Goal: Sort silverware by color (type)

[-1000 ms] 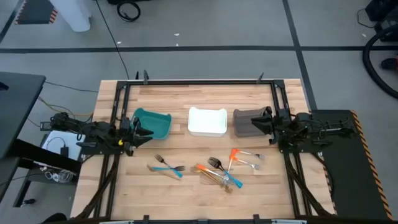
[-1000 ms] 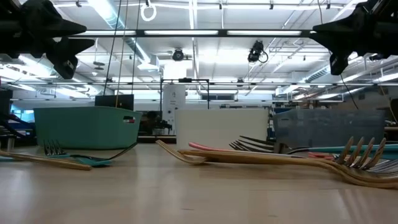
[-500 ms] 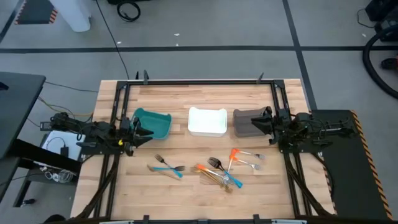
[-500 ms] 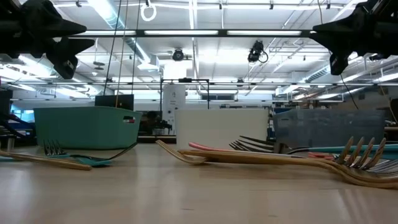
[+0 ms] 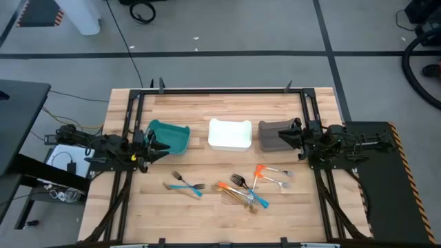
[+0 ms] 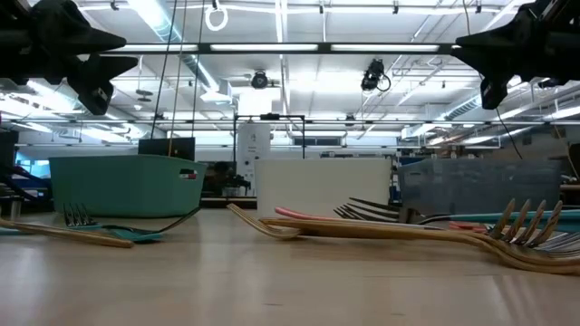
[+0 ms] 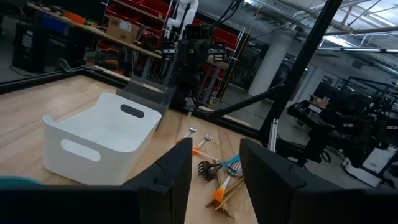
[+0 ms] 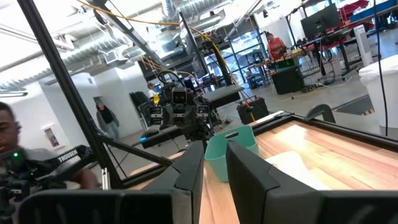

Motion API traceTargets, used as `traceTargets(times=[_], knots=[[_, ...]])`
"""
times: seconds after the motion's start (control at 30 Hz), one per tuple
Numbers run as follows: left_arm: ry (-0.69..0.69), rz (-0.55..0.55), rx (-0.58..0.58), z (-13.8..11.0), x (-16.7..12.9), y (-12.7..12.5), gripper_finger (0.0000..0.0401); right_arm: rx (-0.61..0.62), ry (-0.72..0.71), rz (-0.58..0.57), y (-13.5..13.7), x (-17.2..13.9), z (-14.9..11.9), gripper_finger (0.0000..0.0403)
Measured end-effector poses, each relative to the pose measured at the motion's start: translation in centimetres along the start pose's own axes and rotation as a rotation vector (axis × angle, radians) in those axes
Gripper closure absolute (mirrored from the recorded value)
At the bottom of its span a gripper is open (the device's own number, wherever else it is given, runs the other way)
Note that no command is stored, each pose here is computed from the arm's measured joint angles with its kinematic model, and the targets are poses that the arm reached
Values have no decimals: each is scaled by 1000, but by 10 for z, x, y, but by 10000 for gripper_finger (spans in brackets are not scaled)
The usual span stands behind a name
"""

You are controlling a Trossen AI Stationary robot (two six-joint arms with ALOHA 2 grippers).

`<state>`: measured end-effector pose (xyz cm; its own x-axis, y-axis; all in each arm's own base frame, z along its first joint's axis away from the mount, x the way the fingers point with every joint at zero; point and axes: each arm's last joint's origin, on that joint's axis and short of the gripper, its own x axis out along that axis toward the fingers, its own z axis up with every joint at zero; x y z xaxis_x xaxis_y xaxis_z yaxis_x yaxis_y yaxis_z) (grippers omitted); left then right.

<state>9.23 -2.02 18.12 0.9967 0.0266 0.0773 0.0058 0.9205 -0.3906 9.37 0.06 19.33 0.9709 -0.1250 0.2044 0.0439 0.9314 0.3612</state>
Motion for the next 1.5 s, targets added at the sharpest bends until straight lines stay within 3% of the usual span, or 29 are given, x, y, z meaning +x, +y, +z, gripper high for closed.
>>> traceTargets(times=[1.07, 1.27, 1.5], knots=[[-18, -3, 6, 2, 0, -1, 259, 0, 0, 1, 0, 0, 0, 325], [-192, 23, 45, 18, -2, -4, 259, 1, -11, -11, 0, 0, 1, 325], [-348, 70, 225, 33, -6, -6, 259, 16, -83, -4, 2, 0, 7, 325]])
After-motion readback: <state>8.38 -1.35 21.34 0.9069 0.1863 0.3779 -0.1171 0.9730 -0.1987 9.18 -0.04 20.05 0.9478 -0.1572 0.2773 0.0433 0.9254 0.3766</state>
